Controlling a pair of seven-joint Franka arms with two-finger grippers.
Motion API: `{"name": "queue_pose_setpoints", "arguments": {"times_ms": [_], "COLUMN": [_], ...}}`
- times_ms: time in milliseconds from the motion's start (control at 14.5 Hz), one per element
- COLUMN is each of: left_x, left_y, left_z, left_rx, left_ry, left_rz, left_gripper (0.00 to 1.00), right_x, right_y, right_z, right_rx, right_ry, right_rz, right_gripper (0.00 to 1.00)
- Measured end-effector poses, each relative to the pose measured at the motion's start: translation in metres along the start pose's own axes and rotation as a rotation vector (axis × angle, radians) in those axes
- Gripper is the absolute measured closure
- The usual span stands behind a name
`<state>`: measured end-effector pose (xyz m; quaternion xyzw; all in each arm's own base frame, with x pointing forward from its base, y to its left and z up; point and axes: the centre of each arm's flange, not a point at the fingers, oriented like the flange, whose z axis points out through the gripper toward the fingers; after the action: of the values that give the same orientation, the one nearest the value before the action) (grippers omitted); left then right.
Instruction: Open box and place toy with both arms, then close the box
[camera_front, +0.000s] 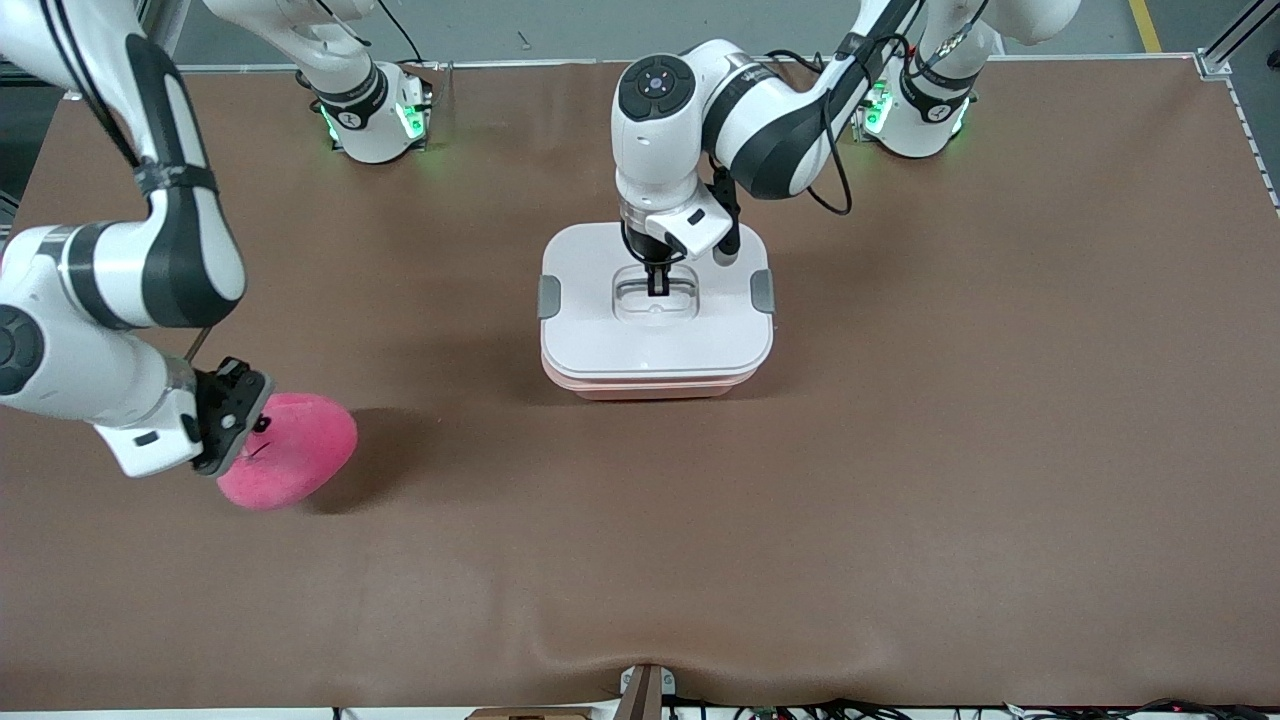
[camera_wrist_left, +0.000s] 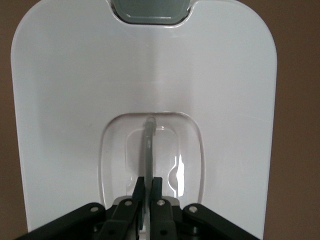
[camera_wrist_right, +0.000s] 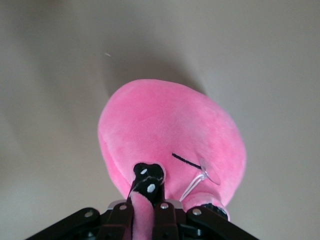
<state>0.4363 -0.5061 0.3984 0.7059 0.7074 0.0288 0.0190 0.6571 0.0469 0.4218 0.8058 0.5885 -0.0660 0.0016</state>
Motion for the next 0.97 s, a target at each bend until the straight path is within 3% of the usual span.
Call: {"name": "queue_pose_setpoints", "arguments": {"times_ms": [207,622,968], "left_x": [0.019,0.08,0.131], "left_y": [0.018,0.063,0.084], "left_z": [0.006,-0.008,-0.009], "left_rx": [-0.013,-0.024,-0.013], "left_ry": [0.028,0.026,0.037], "left_rz": [-0.023,-0.075,-0.071], "left_gripper": [0.93,0.93,0.93], "right_x": [0.041,0.158,0.244], "right_y": [-0.035,-0.162,-0.271], "right_z": [-0.031,-0.073,-0.077], "right_rx": [0.002,-0.036,-0.167], "right_ry": [-0.068,-0.355,-0.57], "right_rz": [-0.126,-0.415,-0.638], "right_gripper": [0.87,0.87,0.87]}}
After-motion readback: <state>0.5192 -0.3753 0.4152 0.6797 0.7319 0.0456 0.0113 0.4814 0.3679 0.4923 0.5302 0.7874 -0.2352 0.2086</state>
